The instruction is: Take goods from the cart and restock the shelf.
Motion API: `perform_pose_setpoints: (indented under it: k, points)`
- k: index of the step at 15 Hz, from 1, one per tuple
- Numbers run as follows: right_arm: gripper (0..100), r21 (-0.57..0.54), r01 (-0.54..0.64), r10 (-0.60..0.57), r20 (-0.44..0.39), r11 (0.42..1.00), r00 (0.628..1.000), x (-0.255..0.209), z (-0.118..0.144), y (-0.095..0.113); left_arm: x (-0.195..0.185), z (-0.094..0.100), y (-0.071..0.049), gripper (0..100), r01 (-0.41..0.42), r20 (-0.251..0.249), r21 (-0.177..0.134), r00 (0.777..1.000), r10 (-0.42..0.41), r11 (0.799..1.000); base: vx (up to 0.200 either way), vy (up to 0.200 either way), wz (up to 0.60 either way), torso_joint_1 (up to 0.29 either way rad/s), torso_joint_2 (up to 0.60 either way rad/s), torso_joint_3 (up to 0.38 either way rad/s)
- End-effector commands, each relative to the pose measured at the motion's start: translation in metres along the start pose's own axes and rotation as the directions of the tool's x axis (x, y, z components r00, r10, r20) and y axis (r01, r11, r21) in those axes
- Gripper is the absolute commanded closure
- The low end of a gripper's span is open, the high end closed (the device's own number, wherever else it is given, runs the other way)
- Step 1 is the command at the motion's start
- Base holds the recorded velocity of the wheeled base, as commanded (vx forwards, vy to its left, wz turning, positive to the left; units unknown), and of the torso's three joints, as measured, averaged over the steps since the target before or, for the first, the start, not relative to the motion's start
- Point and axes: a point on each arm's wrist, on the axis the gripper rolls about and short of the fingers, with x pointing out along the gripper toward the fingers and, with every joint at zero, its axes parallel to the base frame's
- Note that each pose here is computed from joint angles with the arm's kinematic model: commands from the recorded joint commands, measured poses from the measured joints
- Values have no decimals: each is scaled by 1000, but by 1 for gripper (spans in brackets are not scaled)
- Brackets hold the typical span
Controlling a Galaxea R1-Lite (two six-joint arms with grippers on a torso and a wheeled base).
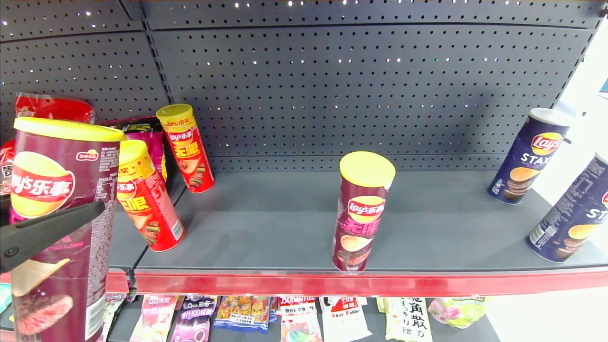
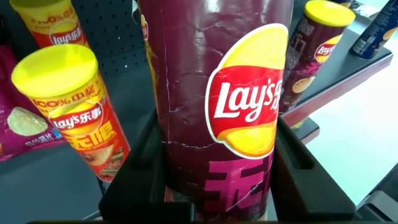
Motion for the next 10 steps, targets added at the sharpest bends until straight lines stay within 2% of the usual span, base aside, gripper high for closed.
perform_pose_setpoints:
  k: [1,3,6,10]
  points:
    - [0,1,-1,1,1,1000,1000,0,0,0,4,-1,2,100,0,-13,-8,1000,0,1000,0,0,0,0,0,0]
    - [0,1,-1,1,1,1000,1000,0,0,0,15,0,7,100,18,-16,-6,1000,-18,1000,0,0,0,0,0,0]
    - [0,1,-1,1,1,1000,1000,0,0,0,32,0,1,100,130,-20,8,991,-130,991,0,0,0,0,0,0]
    - [0,1,-1,1,1,1000,1000,0,0,0,53,-2,1,100,182,-36,19,983,-181,983,0,0,0,0,0,0]
